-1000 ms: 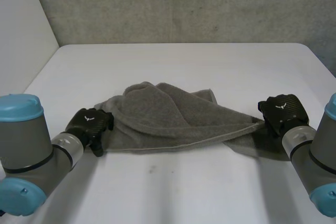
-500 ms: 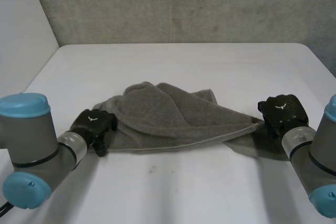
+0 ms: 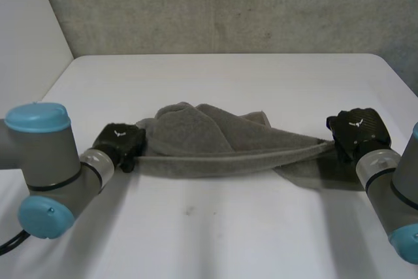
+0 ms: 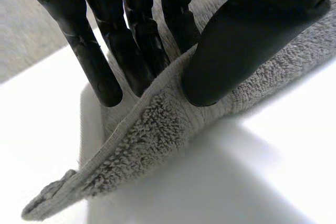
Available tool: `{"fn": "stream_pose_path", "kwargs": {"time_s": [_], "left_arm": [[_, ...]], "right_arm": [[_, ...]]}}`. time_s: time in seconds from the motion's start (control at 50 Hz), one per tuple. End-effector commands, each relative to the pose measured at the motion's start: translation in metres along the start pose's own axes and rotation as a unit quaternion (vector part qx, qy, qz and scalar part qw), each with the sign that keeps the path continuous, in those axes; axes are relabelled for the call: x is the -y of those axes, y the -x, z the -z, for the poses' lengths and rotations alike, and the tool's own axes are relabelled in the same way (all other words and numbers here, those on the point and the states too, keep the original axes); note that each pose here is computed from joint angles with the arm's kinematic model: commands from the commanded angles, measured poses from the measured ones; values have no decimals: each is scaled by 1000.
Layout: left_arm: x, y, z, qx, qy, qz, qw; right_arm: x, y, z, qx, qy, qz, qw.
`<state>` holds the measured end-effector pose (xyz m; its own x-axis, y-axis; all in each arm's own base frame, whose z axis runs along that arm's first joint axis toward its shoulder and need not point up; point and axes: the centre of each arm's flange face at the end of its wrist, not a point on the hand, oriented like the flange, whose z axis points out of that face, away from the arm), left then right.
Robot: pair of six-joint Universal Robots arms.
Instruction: Fold the towel.
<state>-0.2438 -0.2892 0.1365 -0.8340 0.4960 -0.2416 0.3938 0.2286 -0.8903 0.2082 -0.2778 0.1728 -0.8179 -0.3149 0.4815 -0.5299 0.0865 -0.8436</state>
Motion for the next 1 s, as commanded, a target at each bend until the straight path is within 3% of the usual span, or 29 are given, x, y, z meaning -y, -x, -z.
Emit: {"fn": "stream_pose_path", "kwargs": {"time_s": [0.02, 0.08, 0.12, 0.24, 0.4, 0.52, 0.68, 0.76, 0.84, 0.9, 0.92, 0.94, 0.96, 0.98, 1.0], "left_arm": [[72, 24, 45, 42, -101, -10, 994], [94, 31, 63, 55, -130, -11, 990], [132, 52, 106, 93, -184, -16, 978], [176, 73, 163, 139, -240, -22, 960], [183, 71, 174, 131, -230, -21, 964], [164, 71, 143, 116, -181, -12, 977], [125, 73, 69, 87, -90, 2, 992], [120, 72, 27, 75, -78, 0, 994], [132, 74, 2, 76, -100, -12, 992], [166, 82, -11, 93, -165, -17, 982], [192, 88, -9, 112, -214, -19, 970], [218, 93, -3, 130, -265, -16, 955], [218, 93, -3, 130, -266, -16, 955], [243, 100, 6, 150, -315, -10, 937], [243, 100, 6, 151, -316, -10, 937]], "right_arm": [[45, -23, 20, -18, -37, 11, 999], [72, -37, 40, -9, -38, 21, 999], [85, -44, 50, 1, -37, 22, 999], [148, -72, 92, 30, -83, 23, 996], [186, -89, 121, 47, -94, 27, 994], [166, -76, 86, 88, -34, 29, 995], [127, -48, 28, 131, 35, 56, 989], [112, -37, -22, 120, 29, 59, 991], [123, -32, -49, 83, -13, 67, 994], [159, -37, -68, 15, -104, 65, 992], [181, -47, -72, -25, -159, 55, 985], [181, -47, -72, -26, -160, 55, 985], [205, -57, -71, -61, -215, 47, 973], [205, -57, -71, -61, -216, 47, 973], [224, -65, -68, -90, -265, 41, 959]]}}
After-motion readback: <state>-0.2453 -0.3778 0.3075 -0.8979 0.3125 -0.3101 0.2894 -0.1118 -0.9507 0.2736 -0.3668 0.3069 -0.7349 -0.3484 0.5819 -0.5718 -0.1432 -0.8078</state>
